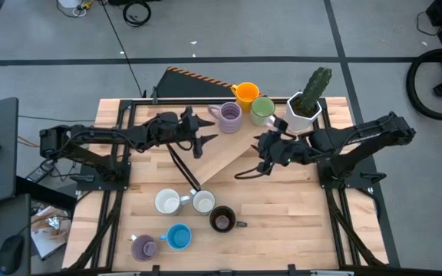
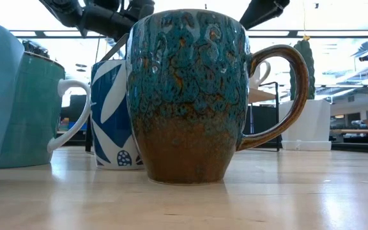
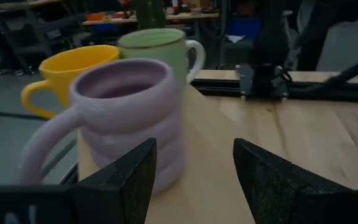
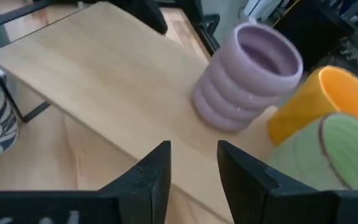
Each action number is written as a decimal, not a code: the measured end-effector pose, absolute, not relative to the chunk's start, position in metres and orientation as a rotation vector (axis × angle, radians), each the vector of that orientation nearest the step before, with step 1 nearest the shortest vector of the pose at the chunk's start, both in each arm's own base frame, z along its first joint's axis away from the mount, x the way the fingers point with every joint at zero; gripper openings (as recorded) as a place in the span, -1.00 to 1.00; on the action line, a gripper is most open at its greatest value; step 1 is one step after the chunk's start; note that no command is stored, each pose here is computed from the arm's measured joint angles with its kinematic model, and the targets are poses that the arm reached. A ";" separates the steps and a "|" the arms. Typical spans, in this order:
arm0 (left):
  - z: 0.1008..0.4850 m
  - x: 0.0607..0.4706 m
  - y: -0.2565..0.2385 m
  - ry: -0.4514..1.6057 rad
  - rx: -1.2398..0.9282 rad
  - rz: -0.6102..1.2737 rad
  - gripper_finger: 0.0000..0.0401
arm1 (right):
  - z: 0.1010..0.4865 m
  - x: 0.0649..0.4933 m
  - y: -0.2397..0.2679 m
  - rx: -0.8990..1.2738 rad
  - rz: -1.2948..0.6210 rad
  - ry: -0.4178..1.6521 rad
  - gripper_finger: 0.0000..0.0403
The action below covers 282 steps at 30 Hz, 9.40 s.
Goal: Place coffee mugs
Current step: Put the right purple mug on the shelf, then adjust the mugs on the shelf
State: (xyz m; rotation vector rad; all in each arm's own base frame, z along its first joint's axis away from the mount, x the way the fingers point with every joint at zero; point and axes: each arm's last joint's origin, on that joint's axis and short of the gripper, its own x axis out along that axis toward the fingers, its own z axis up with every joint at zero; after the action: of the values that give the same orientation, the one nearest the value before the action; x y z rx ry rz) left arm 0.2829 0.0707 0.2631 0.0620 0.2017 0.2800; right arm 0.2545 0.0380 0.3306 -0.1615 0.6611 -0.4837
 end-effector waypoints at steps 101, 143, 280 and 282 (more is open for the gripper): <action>0.250 0.295 0.127 0.203 0.101 0.536 0.42 | 0.331 0.245 0.053 -0.190 -0.499 0.672 -0.37; 0.244 0.286 0.152 0.261 0.183 0.619 0.42 | 0.333 0.248 0.053 -0.193 -0.488 0.647 -0.37; 0.256 0.265 0.044 0.168 0.169 0.227 0.42 | 0.393 0.303 -0.142 -0.544 -0.101 1.261 0.00; 0.256 0.265 0.044 0.167 0.163 0.227 0.42 | 0.391 0.304 -0.143 -0.563 -0.097 1.273 0.01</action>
State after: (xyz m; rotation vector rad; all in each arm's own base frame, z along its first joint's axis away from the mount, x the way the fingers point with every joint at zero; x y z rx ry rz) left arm 0.2648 0.0439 0.2564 0.1635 0.1673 0.2268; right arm 0.3039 -0.1434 0.3913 -0.5633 1.2725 -0.0967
